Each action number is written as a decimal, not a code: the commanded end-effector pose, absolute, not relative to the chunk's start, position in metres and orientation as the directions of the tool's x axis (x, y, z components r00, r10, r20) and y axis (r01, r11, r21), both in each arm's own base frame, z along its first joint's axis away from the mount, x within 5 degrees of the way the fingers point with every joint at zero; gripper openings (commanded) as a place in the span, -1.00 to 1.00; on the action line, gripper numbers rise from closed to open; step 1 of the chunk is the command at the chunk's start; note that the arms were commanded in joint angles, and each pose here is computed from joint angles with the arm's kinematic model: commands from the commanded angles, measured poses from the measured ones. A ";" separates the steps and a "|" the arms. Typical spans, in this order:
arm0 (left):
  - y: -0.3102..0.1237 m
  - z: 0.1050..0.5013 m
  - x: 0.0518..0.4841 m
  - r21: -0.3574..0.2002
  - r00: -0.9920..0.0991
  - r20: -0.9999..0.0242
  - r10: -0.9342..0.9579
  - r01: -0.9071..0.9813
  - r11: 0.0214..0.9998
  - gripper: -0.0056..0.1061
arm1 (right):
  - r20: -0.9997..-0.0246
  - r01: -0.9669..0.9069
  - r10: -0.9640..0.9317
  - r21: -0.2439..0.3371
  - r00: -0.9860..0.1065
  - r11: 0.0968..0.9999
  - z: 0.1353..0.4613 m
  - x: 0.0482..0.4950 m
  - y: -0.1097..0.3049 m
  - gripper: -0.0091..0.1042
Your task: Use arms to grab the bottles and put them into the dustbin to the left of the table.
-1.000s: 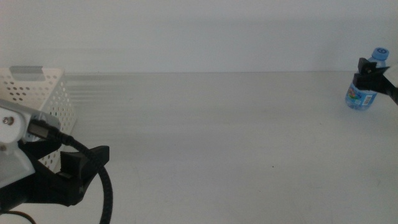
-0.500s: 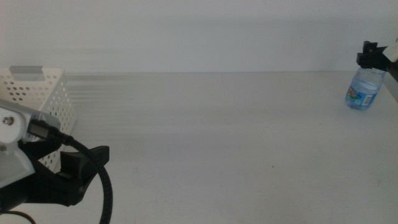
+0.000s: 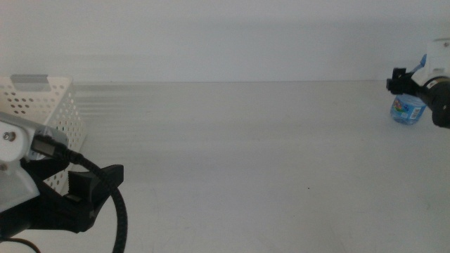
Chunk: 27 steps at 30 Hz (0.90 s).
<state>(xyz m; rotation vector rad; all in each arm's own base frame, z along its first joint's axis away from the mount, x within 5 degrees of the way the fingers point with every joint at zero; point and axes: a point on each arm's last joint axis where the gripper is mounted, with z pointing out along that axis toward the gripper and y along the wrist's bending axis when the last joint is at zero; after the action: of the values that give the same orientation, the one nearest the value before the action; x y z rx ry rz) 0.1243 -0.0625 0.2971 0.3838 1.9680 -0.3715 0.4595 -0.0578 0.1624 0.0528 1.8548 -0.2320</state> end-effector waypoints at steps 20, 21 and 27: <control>-0.064 0.313 0.126 -0.104 -0.319 -0.947 0.043 0.430 0.897 0.72 | -0.981 0.024 -0.180 -0.182 -0.074 0.983 0.221 0.458 -0.009 -0.84; -0.064 0.313 0.126 -0.104 -0.319 -0.947 0.043 0.430 0.897 0.72 | -0.980 -0.006 -0.192 -0.192 -0.059 0.981 0.230 0.456 0.003 -0.84; -0.064 0.313 0.126 -0.104 -0.319 -0.947 0.043 0.430 0.897 0.72 | -0.978 -0.183 -0.196 -0.206 0.068 0.961 0.278 0.435 0.075 -0.84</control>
<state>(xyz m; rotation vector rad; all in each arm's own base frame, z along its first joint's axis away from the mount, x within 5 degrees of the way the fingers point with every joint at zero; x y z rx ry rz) 0.1243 -0.0625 0.2971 0.3838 1.9680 -0.3715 0.4443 0.0613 0.2140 -0.2967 1.7614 -0.0339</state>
